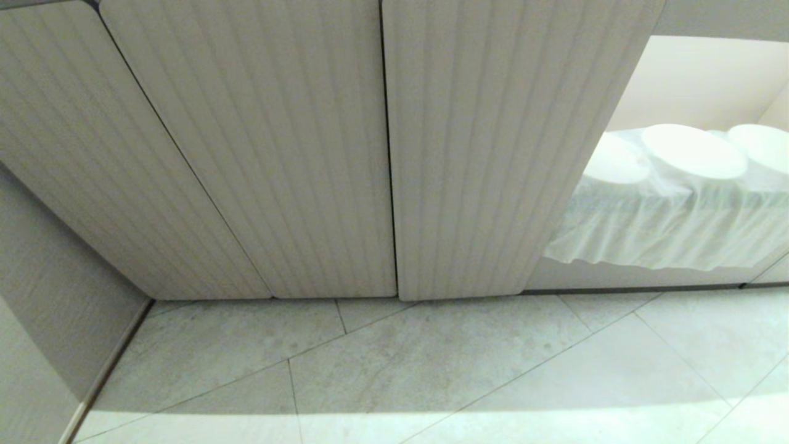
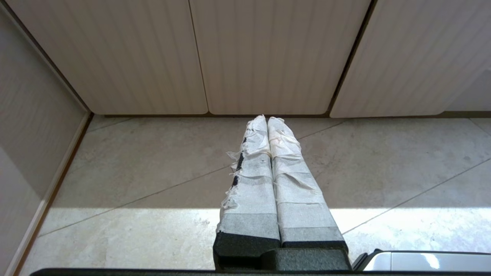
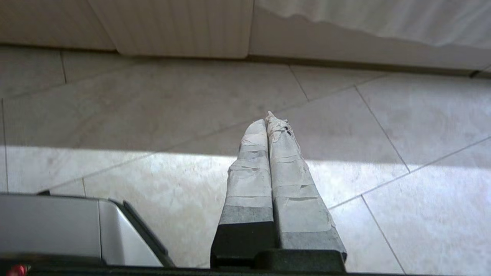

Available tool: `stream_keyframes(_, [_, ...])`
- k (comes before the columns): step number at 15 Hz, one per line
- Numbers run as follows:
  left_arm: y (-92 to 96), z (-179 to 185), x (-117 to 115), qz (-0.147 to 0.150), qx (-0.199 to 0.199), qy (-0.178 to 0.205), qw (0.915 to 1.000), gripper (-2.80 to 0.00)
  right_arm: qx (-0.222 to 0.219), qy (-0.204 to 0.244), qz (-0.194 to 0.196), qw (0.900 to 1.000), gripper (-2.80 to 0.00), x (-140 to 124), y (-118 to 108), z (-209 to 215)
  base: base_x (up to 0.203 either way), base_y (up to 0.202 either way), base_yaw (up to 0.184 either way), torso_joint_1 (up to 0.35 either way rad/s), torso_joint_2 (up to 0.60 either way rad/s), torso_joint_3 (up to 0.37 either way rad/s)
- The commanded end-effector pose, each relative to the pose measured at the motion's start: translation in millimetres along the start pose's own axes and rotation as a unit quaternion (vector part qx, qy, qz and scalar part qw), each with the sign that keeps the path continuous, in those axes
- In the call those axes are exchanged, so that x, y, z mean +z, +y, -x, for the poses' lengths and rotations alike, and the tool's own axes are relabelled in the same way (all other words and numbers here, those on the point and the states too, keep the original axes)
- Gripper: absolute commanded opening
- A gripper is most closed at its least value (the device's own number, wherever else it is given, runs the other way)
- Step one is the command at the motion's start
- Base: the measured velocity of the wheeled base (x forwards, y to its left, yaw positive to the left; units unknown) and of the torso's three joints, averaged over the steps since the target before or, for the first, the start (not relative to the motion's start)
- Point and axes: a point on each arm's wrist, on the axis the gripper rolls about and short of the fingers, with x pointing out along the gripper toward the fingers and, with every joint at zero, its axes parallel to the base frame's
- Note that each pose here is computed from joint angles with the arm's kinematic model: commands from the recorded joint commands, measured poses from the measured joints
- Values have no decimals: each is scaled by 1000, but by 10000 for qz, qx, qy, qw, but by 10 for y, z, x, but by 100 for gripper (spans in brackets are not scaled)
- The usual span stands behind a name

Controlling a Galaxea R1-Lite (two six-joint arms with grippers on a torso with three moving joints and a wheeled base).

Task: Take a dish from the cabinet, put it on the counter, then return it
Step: Close the cabinet door

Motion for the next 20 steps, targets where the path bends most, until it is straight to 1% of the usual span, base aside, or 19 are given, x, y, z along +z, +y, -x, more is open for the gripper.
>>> stream_keyframes(1, [0,0,1,3,0,-6,10000,-280,-76,-359,-20,9993,-280,-101,8,112,0,0,0,0,0,0])
stream_keyframes(5, [0,0,1,3,0,-6,10000,-280,-63,-1002,-25,9949,-280,-163,12,215,0,0,0,0,0,0])
stream_keyframes(10, [0,0,1,3,0,-6,10000,-280,-61,-1010,-100,9948,-280,-165,12,216,0,0,0,0,0,0])
stream_keyframes(11, [0,0,1,3,0,-6,10000,-280,-55,-1017,-170,9947,-280,-161,12,218,0,0,0,0,0,0])
stream_keyframes(14, [0,0,1,3,0,-6,10000,-280,-50,-1014,-538,9934,-280,-164,10,217,0,0,0,0,0,0])
stream_keyframes(15, [0,0,1,3,0,-6,10000,-280,-78,-1018,-577,9931,-280,-163,9,217,0,0,0,0,0,0])
stream_keyframes(20, [0,0,1,3,0,-6,10000,-280,-82,-1017,-579,9931,-280,-164,9,217,0,0,0,0,0,0])
